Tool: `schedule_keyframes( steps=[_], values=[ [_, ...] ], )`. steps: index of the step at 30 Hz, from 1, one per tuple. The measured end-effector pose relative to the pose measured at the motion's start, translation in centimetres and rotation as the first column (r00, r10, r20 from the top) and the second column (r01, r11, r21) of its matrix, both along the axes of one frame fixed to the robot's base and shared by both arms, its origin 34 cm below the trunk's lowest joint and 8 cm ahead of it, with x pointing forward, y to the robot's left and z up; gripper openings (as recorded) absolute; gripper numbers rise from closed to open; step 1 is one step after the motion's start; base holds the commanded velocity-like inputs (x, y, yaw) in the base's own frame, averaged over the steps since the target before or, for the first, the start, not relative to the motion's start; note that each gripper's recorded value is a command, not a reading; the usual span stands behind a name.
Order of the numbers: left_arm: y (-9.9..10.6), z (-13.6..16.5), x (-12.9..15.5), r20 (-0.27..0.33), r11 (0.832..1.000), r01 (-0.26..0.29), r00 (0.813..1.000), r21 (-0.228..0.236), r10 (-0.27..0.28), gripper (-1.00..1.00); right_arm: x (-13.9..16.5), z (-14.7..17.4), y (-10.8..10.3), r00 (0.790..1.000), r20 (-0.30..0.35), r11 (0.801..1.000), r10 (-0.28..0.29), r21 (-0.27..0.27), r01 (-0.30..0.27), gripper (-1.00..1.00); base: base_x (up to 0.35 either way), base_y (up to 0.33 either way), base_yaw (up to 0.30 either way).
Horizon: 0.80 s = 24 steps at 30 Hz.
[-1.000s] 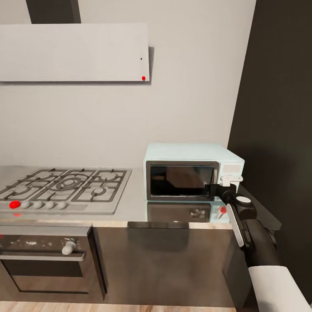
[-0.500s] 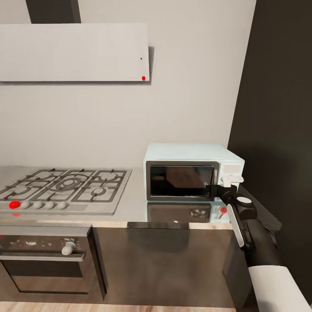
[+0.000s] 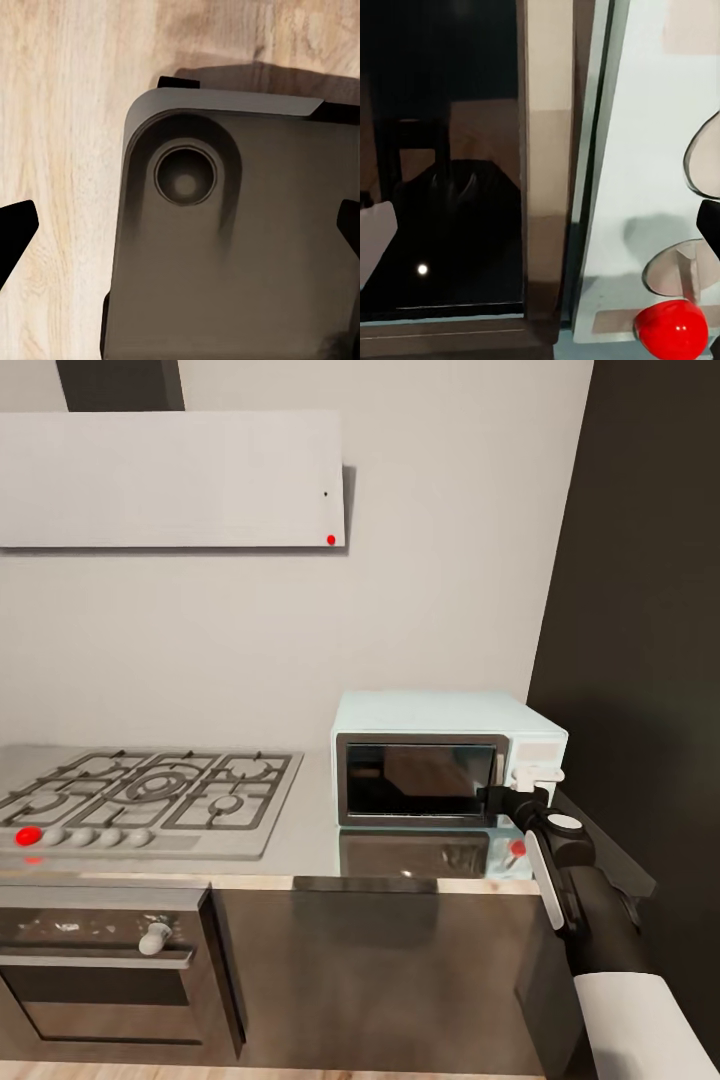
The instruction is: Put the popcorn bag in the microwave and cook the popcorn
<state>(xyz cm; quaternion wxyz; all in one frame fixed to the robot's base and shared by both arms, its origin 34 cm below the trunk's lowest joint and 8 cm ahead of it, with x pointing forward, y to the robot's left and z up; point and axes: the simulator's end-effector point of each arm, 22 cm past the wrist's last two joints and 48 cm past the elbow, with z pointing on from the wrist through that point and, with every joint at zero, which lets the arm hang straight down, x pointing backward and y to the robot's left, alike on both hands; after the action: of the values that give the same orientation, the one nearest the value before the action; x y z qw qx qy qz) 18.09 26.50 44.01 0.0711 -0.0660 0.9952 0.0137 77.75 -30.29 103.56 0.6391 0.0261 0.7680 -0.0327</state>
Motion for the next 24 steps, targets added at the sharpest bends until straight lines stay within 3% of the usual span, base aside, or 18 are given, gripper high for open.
schedule_keyframes(
  steps=[23, 24],
  values=[
    [-0.04, 0.00, -0.02, 0.000, 1.000, 0.000, 1.000, -0.001, 0.000, 1.00, 0.00, -0.01, -0.03, 1.000, 0.000, 1.000, 0.000, 0.002, 0.000, 1.00, 0.018, 0.000, 0.000],
    [-0.07, 0.00, -0.03, 0.000, 1.000, 0.000, 1.000, -0.002, 0.000, 1.00, 0.00, -0.01, -0.03, 1.000, 0.000, 1.000, 0.000, 0.003, 0.000, -1.00, 0.000, 0.000, 0.000]
  ],
)
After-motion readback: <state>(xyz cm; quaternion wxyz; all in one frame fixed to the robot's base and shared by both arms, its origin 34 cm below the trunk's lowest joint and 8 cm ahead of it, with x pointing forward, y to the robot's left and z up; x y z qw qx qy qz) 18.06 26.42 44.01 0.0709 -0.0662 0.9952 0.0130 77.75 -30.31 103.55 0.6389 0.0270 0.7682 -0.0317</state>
